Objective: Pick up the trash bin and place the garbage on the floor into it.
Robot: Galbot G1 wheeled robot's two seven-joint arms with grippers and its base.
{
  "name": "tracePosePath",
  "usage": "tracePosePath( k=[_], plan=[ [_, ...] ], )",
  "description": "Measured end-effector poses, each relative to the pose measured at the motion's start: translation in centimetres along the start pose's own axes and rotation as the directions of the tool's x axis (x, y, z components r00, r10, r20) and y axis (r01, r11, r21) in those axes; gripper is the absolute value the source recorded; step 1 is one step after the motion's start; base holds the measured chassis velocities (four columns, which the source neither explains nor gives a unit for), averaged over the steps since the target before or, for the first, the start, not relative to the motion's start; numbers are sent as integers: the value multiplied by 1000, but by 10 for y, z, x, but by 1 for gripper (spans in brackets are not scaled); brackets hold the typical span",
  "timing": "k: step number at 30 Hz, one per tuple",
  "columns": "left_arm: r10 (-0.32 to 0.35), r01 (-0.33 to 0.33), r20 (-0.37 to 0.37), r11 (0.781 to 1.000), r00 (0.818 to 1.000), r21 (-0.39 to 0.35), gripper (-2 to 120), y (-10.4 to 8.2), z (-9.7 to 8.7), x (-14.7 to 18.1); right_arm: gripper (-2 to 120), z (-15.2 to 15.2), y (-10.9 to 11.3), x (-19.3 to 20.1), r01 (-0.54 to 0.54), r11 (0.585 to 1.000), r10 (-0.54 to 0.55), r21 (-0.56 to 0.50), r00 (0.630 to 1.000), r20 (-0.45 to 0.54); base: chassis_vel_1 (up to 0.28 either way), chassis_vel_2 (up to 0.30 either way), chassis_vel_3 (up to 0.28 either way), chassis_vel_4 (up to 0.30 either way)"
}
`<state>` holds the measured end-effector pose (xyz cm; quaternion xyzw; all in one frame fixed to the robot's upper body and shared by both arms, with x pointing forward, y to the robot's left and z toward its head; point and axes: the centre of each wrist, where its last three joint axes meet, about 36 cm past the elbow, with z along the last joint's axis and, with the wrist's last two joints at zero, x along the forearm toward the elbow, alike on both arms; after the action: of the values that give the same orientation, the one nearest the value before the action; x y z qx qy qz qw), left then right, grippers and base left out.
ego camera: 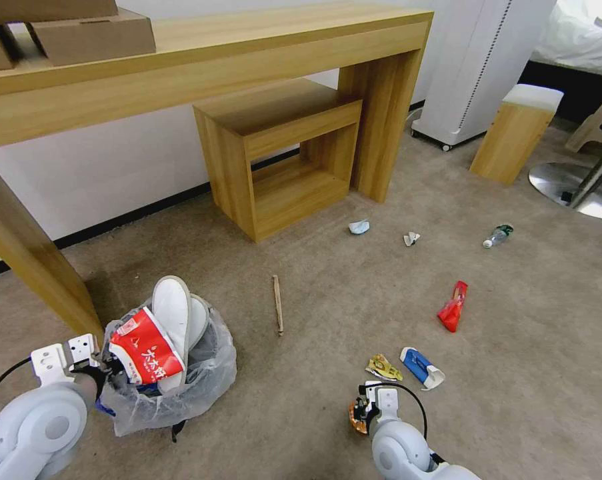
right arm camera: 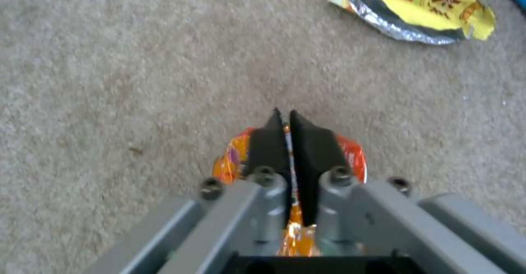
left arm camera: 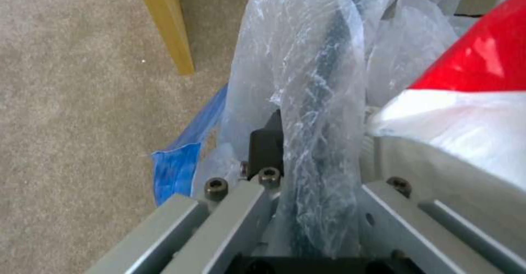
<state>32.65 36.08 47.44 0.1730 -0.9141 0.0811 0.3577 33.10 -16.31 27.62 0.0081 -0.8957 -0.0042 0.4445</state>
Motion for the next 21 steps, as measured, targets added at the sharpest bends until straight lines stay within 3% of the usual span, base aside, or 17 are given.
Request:
tracePosePath(
  k=[6, 19, 21],
  plan=[
    [-2, 2, 8, 1000, 1000, -2, 0, 1, -2, 2, 2, 4, 2, 8, 58, 998, -57, -28, 997, 43, 0, 0, 0, 0],
    [-4, 4, 1, 1000, 1000, -3, 0, 1, -2, 3, 46, 15, 3, 14, 74, 997, -74, -18, 997, 1, 0, 0, 0, 0],
    [-5, 5, -7, 1000, 1000, -6, 0, 2, -1, 3, 59, 17, 4, 12, 60, 998, -60, -15, 998, -20, 0, 0, 0, 0]
  ],
)
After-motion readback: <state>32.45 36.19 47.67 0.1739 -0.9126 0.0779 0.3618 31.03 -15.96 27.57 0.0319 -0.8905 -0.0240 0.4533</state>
